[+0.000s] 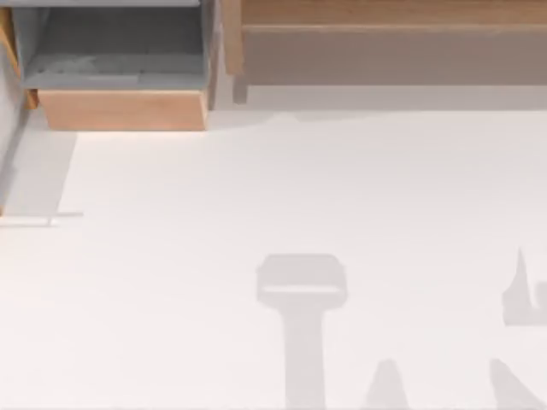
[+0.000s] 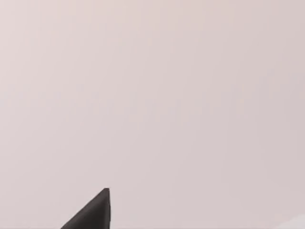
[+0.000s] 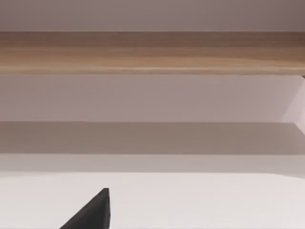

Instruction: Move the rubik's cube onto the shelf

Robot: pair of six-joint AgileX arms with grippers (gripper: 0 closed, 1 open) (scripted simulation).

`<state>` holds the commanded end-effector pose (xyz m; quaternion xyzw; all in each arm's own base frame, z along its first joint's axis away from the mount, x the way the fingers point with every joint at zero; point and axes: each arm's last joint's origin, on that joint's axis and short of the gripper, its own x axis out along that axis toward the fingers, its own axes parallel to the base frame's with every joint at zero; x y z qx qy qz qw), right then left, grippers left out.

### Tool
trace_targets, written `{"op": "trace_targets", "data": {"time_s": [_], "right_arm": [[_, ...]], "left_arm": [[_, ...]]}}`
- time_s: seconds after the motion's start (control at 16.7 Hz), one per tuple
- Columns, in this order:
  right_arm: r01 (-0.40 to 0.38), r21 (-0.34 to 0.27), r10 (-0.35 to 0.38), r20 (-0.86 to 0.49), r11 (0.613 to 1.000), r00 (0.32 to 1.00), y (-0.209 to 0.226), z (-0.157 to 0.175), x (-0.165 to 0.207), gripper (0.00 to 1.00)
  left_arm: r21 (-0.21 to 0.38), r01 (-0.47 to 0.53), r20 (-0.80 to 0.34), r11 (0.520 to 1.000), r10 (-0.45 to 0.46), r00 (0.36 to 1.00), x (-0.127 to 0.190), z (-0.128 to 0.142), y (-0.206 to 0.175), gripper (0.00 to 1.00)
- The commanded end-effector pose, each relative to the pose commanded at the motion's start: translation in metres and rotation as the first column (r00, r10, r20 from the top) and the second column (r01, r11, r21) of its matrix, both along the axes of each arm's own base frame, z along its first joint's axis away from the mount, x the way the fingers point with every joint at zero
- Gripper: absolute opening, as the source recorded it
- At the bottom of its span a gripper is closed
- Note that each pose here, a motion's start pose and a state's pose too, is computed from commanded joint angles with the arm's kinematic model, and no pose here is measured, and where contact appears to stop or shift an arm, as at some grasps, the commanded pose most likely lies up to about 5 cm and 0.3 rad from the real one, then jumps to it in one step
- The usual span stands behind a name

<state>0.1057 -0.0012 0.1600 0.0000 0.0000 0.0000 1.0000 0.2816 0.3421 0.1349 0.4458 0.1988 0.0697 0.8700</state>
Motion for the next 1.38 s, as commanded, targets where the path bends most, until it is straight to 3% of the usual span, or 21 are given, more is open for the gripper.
{"op": "trace_targets", "data": {"time_s": [0.3, 0.48, 0.66, 0.9, 1.2, 1.38], "right_arm": [[0.0, 0.0, 0.0, 0.0, 1.0, 1.0, 0.0, 0.0, 0.0, 1.0], [0.0, 0.0, 0.0, 0.0, 1.0, 1.0, 0.0, 0.0, 0.0, 1.0], [0.0, 0.0, 0.0, 0.0, 1.0, 1.0, 0.0, 0.0, 0.0, 1.0], [0.0, 0.0, 0.0, 0.0, 1.0, 1.0, 0.0, 0.0, 0.0, 1.0], [0.0, 0.0, 0.0, 0.0, 1.0, 1.0, 0.0, 0.0, 0.0, 1.0], [0.0, 0.0, 0.0, 0.0, 1.0, 1.0, 0.0, 0.0, 0.0, 1.0]], "left_arm": [[-0.275, -0.105, -0.094, 0.956, 0.082, 0.992, 0.058, 0.063, 0.019, 1.0], [-0.411, -0.17, -0.208, 0.895, 0.089, 0.974, 0.094, 0.094, 0.001, 1.0], [-0.503, -0.249, -0.362, 0.827, 0.06, 0.93, 0.127, 0.11, -0.035, 1.0], [-0.533, -0.368, -0.575, 0.762, -0.008, 0.818, 0.158, 0.114, -0.093, 1.0], [-0.469, -0.483, -0.77, 0.74, -0.076, 0.633, 0.177, 0.095, -0.149, 1.0], [-0.441, -0.509, -0.812, 0.739, -0.087, 0.577, 0.18, 0.083, -0.158, 1.0]]}}
